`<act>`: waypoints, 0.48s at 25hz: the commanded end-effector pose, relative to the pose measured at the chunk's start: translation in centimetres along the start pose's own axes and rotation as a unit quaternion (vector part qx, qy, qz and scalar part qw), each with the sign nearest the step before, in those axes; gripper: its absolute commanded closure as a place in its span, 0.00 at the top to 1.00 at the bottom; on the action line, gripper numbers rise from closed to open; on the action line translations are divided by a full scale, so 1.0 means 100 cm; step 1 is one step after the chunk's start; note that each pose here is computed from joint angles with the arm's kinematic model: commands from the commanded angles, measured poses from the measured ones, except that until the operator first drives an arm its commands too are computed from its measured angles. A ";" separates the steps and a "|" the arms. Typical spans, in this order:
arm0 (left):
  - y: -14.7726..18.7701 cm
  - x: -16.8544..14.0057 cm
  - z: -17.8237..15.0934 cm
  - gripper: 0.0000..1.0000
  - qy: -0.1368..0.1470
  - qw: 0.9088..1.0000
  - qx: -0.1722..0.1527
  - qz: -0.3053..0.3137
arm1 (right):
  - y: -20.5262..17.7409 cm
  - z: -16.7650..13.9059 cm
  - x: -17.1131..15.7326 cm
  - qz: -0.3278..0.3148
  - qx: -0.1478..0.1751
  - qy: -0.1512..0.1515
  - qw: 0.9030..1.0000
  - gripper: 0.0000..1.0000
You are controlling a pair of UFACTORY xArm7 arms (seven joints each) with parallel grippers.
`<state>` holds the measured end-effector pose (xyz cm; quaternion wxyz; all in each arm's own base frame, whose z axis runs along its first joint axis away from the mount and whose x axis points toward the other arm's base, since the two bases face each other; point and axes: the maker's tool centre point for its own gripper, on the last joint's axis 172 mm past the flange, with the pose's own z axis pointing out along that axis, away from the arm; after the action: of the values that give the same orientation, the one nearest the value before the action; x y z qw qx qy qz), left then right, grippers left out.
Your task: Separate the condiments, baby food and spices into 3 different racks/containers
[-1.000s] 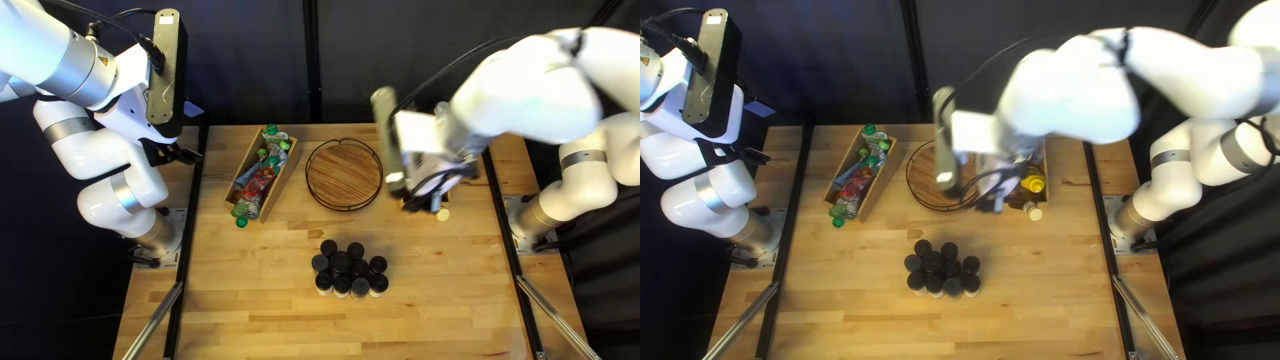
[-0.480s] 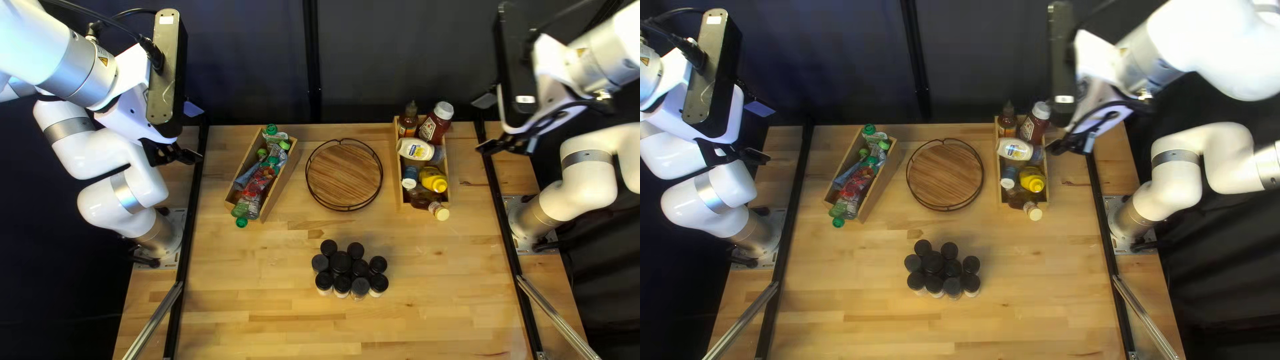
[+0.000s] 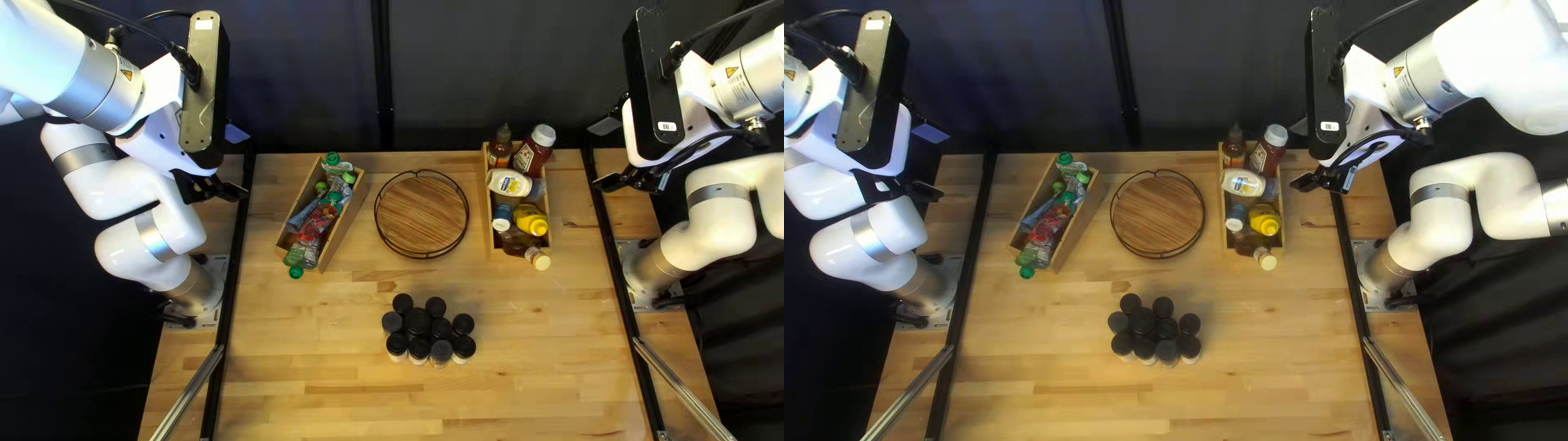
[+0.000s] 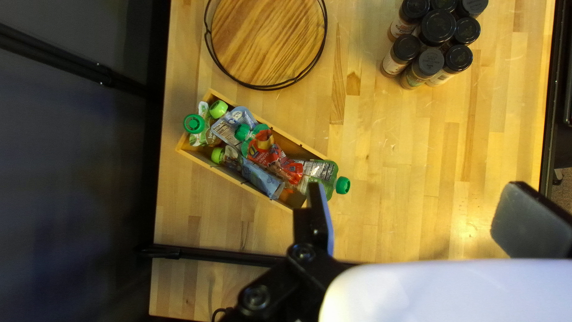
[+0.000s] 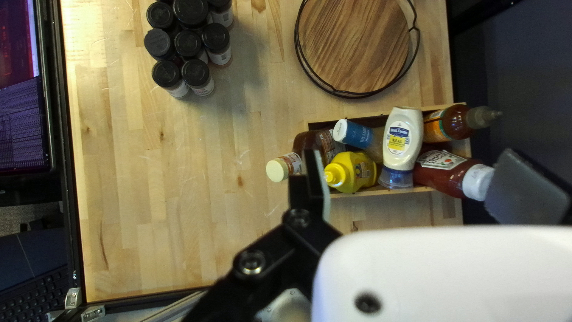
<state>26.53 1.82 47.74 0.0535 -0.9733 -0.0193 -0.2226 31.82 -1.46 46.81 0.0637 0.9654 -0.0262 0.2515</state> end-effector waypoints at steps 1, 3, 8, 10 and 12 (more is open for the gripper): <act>0.000 0.000 0.000 1.00 0.000 1.000 0.000 0.000 | 0.000 0.000 0.000 0.000 0.000 0.000 1.000 1.00; 0.000 0.000 0.000 1.00 0.000 1.000 0.000 0.000 | 0.000 0.000 0.000 0.000 0.000 0.000 1.000 1.00; 0.003 -0.004 0.000 1.00 -0.007 1.000 -0.010 -0.010 | 0.000 0.000 0.000 0.000 0.000 0.000 1.000 1.00; 0.010 0.003 -0.001 1.00 0.003 1.000 0.022 -0.018 | 0.000 0.000 0.000 0.000 0.000 0.000 1.000 1.00; 0.020 0.011 0.008 1.00 0.006 0.998 0.057 -0.033 | 0.000 0.000 0.000 0.000 0.000 0.000 1.000 1.00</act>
<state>26.84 1.06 47.65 0.0674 -0.9720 -0.0381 -0.2219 31.82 -1.46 46.81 0.0637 0.9654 -0.0262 0.2515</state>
